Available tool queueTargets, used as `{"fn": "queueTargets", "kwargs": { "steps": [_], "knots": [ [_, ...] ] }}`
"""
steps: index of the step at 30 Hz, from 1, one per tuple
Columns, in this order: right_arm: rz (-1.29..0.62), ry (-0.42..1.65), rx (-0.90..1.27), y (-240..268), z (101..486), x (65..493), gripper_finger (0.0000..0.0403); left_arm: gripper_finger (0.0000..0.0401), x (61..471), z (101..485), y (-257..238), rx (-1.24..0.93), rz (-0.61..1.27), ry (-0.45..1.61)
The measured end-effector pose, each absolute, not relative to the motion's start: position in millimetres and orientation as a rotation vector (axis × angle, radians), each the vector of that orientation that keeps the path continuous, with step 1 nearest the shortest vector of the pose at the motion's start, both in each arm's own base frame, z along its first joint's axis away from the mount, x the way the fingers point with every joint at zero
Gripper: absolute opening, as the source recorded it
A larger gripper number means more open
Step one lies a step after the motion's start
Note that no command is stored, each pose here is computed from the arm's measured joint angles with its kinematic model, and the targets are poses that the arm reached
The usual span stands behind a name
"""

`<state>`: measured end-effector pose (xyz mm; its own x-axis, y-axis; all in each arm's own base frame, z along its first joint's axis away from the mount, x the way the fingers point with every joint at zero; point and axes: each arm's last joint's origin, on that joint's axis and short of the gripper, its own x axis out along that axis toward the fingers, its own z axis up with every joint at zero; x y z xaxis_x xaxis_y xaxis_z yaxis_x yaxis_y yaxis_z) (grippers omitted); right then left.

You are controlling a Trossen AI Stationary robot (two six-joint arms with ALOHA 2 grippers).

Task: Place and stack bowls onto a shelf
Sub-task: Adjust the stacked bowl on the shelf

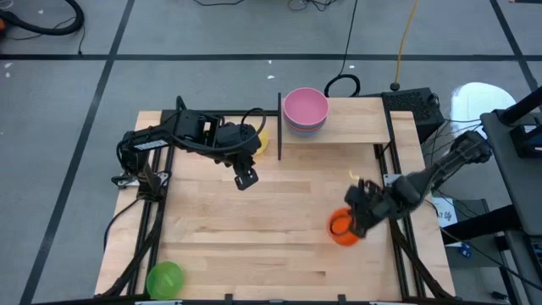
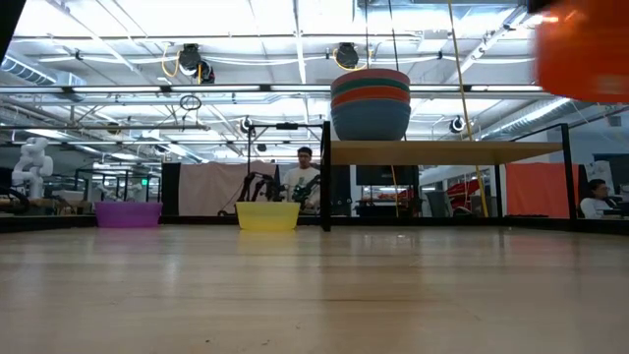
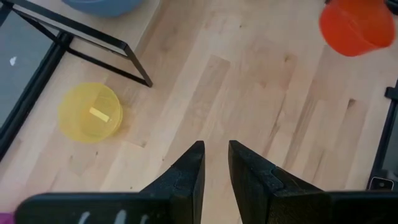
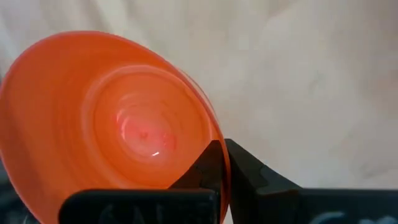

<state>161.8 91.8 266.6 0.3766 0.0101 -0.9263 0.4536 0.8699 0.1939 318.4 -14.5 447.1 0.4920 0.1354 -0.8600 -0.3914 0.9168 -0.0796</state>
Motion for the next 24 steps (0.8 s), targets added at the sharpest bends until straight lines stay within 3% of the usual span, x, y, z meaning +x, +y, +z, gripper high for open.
{"fn": "queueTargets", "kwargs": {
  "steps": [9,24],
  "knots": [
    [-0.580,0.919,0.414,29,317,185,0.0000,0.0076,318,447,-14,-0.186,0.273,1.022],
    [-1.011,1.112,0.313,-49,339,147,0.0000,0.0076,319,447,-7,-0.220,0.307,1.017]
  ]
}}
